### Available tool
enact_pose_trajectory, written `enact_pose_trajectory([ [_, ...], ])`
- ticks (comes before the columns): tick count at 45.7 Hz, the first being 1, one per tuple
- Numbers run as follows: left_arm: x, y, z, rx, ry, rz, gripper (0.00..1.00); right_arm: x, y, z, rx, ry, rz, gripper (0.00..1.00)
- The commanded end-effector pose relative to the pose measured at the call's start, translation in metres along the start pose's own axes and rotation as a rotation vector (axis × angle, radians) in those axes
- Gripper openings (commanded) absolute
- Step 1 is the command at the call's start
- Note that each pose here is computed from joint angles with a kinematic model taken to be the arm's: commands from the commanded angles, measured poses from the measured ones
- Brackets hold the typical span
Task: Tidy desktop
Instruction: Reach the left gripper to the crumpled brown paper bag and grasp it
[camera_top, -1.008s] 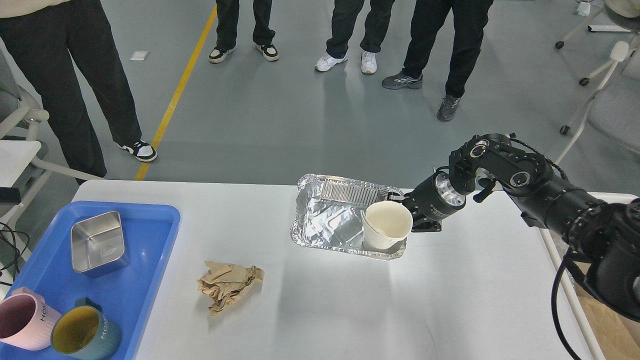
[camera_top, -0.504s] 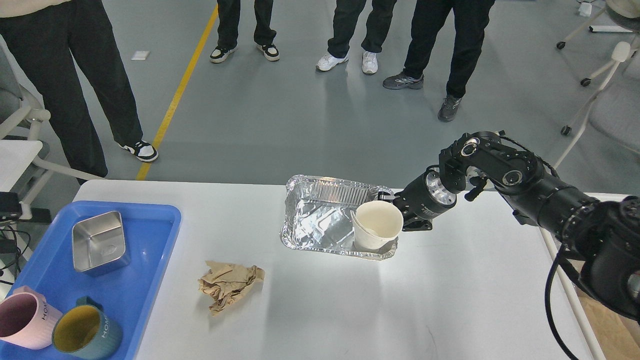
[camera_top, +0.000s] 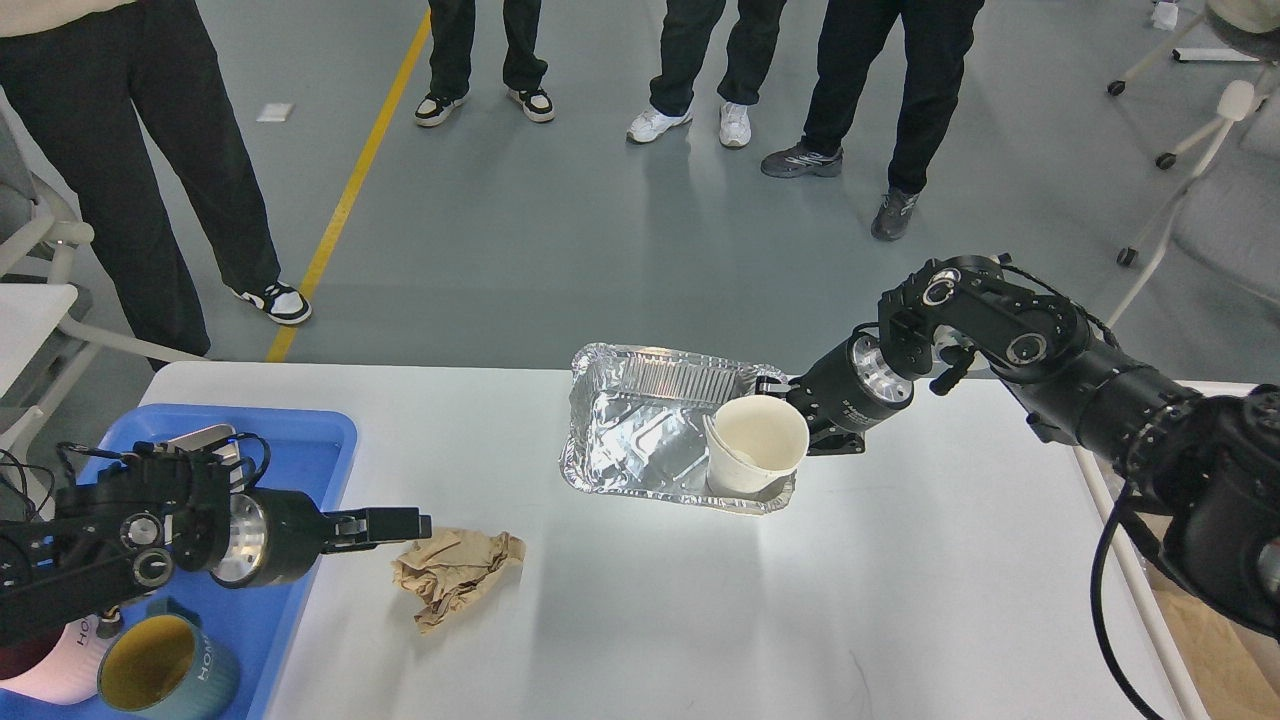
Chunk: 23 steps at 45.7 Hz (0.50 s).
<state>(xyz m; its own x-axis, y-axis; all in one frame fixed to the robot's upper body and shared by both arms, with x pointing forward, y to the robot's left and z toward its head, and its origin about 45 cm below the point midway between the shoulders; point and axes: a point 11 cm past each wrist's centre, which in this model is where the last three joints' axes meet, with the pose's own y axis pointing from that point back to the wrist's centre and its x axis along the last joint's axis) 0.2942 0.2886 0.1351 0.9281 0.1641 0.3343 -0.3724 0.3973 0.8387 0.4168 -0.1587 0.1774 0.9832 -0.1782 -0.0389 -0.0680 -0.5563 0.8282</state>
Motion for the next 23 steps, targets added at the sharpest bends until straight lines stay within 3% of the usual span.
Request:
enact_pose_trajectory([
  [1,-0.008,-0.028,0.000,0.026,-0.034,-0.004,0.96,0.000,0.000,0.006,-0.002,-0.013,0.000,0.00],
  [23,-0.018,-0.079,0.015,0.080,-0.140,-0.010,0.96,-0.001,0.001,0.013,-0.004,-0.023,-0.001,0.00],
])
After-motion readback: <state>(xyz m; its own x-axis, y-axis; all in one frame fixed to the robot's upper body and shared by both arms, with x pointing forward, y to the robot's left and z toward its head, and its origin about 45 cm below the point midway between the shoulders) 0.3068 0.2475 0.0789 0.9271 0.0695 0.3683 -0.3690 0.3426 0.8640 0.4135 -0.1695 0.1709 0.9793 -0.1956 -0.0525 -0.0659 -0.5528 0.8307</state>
